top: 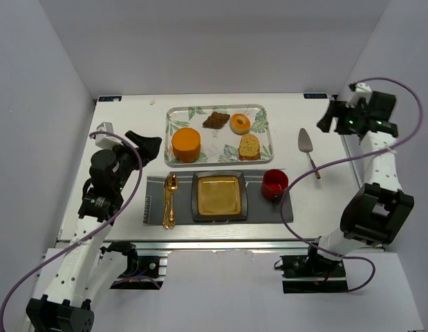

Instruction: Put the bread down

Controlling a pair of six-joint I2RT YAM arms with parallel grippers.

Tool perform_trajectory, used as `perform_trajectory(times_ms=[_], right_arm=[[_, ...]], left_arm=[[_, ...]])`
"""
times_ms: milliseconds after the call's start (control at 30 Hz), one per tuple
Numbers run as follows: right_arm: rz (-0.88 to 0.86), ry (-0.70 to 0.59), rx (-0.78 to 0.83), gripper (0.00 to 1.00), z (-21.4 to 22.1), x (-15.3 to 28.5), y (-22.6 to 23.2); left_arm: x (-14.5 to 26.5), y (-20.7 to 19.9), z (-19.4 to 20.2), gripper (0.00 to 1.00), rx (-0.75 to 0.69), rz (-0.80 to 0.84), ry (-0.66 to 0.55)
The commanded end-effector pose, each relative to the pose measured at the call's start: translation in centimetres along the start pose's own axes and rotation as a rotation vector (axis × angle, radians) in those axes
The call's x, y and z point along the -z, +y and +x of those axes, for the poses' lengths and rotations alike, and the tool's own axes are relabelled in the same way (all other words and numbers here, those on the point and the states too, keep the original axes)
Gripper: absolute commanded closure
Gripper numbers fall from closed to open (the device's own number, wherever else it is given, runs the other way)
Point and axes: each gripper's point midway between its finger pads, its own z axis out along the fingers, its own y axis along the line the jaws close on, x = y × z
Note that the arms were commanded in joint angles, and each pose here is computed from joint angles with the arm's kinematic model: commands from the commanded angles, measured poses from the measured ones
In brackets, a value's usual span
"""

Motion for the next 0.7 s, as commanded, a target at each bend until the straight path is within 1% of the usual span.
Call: perform_trajectory(times_ms=[0, 33, 67, 100, 167, 200, 300, 333, 367, 400, 433, 533, 667], right_arm=[[-0.215, -0.101, 0.152, 0.19, -0.1, 4.3, 0.4], [-0.2, -0.091, 0.172, 0.22, 0.4, 4.4, -0.1], [-0.168, -0.063, 0.196, 0.34, 1.4, 4.2, -0.9], [-0.154, -0.042, 0.246, 0.4, 2.2, 4.1, -1.4], [-0.118, 0.025, 0.246, 0.53, 4.6, 3.6, -2.3], [-0.098, 0.045, 0.248, 0.56, 5.3, 3.5, -2.8], [-0.006, 0.098, 0.224, 0.61, 7.3, 2.8, -4.7], [0.019, 0.114, 0.197, 0.6, 7.9, 2.2, -5.4], [0.062, 0.146, 0.186, 0.47, 8.6, 2.0, -6.3], [0.075, 0.167, 0.176, 0.39, 9.1, 1.8, -6.7], [0.073, 0.211, 0.169, 0.35, 10.2, 1.4, -7.0], [0.064, 0.281, 0.171, 0.33, 11.9, 0.5, -7.2], [0.006, 0.296, 0.151, 0.33, 12.8, -0.7, -5.6]], left_arm=[[-0.3, -1.3, -0.3, 0.09, -0.024, 0.073, -0.005], [-0.5, -1.3, -0.2, 0.1, -0.03, 0.073, 0.002], [-0.7, -1.3, -0.2, 0.11, -0.031, 0.073, 0.005], [-0.7, -1.3, -0.1, 0.14, -0.033, 0.076, 0.008], [-0.9, -1.3, 0.3, 0.17, -0.041, 0.084, 0.019], [-0.9, -1.2, 0.3, 0.21, -0.042, 0.087, 0.019], [-0.7, -1.3, 0.5, 0.31, -0.048, 0.097, 0.021], [-0.7, -1.2, 0.6, 0.31, -0.048, 0.1, 0.02], [-0.5, -1.0, 0.7, 0.31, -0.048, 0.098, 0.017], [-0.4, -0.9, 0.9, 0.31, -0.046, 0.1, 0.018], [-0.3, -0.9, 0.9, 0.3, -0.047, 0.103, 0.014], [-0.1, -0.5, 1.5, 0.25, -0.043, 0.097, 0.026], [-0.1, -0.2, 1.8, 0.23, -0.045, 0.086, 0.036]])
